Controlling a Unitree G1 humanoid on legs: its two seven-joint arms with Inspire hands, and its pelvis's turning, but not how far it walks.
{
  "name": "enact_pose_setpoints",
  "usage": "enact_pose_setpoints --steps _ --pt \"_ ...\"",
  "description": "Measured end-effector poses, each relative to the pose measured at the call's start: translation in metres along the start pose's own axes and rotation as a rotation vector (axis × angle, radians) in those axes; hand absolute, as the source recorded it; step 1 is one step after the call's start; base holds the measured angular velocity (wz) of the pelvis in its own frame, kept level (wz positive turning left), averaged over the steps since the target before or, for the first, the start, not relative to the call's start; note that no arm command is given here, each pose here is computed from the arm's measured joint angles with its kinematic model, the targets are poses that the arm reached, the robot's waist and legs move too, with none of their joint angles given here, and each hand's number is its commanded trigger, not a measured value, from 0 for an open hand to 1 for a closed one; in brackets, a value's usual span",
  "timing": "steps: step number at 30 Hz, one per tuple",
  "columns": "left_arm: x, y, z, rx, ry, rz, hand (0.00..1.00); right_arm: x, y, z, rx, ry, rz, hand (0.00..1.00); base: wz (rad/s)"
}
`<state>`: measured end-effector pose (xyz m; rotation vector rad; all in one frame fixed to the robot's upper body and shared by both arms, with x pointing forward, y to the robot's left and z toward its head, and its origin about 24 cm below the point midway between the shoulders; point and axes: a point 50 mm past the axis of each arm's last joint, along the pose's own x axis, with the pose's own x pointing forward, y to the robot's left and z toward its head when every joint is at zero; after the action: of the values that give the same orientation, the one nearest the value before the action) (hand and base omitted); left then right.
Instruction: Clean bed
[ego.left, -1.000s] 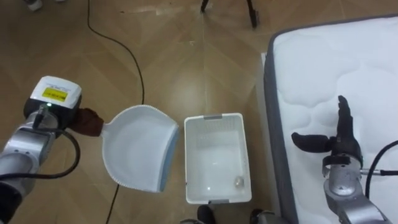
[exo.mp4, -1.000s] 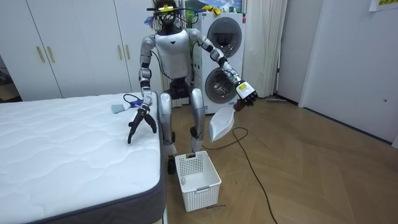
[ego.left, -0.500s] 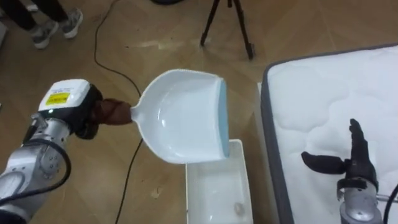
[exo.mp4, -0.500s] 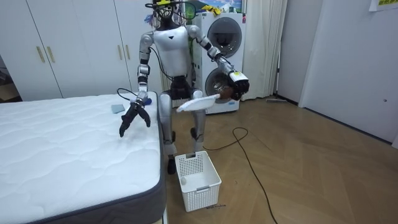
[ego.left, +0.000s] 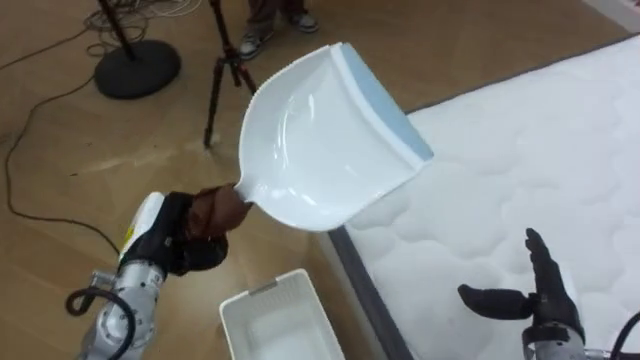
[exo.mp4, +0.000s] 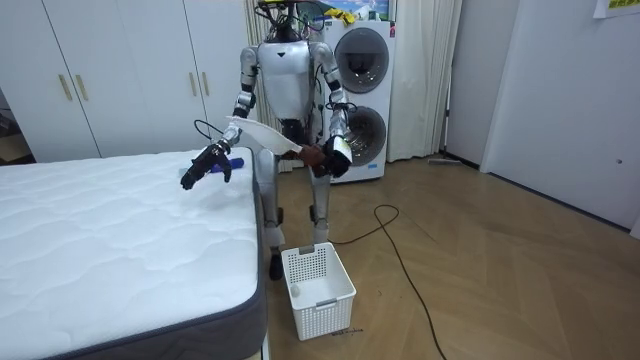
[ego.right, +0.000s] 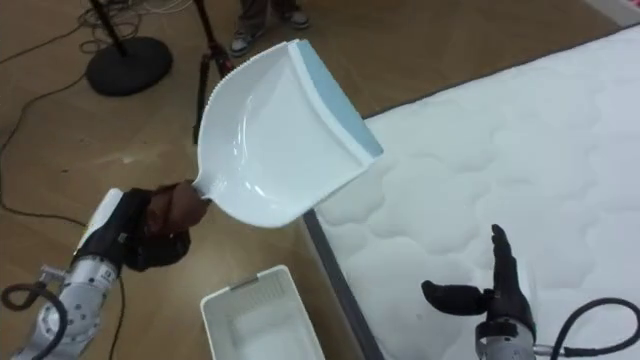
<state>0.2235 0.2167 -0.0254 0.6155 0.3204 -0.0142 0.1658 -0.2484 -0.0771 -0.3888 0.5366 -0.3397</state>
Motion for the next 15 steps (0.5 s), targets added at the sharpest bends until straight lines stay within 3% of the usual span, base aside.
enact_pose_setpoints --steps 5,12,15 --pt "-0.005 -0.008 -0.005 -0.037 0.021 -0.013 1.00 0.002 -0.001 0.010 0.022 -0.038 -0.001 0.00 -0.86" --pt "-0.006 -0.004 -0.013 -0.075 0.056 0.033 1.00 0.010 0.003 0.023 0.027 -0.068 0.048 0.00 -1.22" --pt "-0.007 -0.007 -0.014 -0.167 0.071 0.026 1.00 0.015 -0.007 0.028 0.039 -0.074 0.016 0.00 -1.24"
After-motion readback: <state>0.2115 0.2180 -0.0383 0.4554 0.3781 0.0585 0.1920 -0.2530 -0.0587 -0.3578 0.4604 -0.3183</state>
